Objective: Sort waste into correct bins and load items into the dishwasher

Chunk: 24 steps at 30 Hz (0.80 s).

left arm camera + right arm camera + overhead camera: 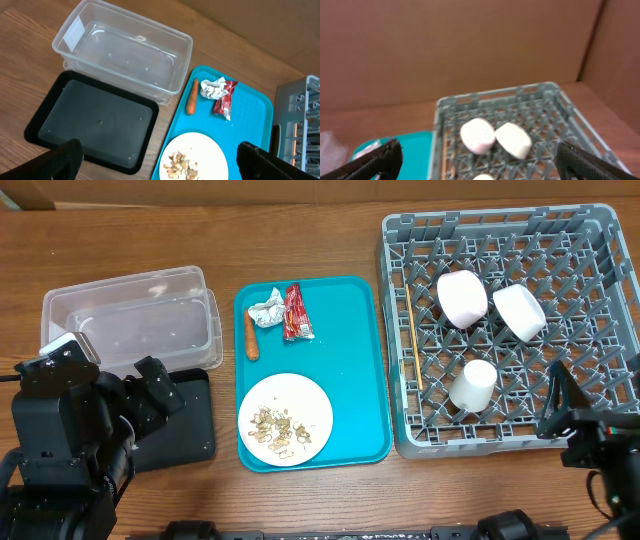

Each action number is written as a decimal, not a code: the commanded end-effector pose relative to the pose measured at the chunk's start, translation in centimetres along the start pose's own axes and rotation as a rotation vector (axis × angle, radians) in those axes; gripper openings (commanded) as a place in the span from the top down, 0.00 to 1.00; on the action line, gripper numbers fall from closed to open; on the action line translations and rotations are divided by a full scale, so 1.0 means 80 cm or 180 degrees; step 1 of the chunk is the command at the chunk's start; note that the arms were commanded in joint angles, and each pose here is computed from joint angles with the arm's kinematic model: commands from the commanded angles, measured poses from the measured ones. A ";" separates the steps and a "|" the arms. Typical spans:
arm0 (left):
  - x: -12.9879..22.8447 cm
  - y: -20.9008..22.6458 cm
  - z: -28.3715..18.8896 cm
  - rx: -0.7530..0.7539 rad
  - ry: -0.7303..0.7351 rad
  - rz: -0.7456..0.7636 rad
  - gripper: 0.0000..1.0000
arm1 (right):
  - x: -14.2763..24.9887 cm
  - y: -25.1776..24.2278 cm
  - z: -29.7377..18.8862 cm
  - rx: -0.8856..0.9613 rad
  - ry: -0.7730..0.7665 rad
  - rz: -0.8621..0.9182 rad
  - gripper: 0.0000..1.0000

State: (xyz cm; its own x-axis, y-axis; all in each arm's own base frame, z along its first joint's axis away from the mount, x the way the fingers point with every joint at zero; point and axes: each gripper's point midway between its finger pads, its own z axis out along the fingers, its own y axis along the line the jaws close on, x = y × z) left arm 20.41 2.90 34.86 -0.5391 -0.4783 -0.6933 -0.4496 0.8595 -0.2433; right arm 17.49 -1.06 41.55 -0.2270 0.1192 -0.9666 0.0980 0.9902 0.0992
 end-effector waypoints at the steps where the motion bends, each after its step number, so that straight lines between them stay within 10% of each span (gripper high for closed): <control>1: -0.003 0.001 -0.002 -0.0024 -0.0037 -0.0044 0.00 | 0.038 -0.016 0.016 0.0190 0.0005 -0.0039 0.00; 24: -0.003 0.001 -0.002 -0.0024 -0.0037 -0.0042 0.00 | 0.255 -0.025 0.132 0.0115 -0.0459 0.0429 0.00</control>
State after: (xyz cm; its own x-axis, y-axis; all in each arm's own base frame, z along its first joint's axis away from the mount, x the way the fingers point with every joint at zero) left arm 20.40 2.90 34.85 -0.5396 -0.4782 -0.6929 -0.4498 0.8595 -0.2430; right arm 22.66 -1.28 19.61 -0.0833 0.2287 -0.9699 0.1492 0.9652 0.2148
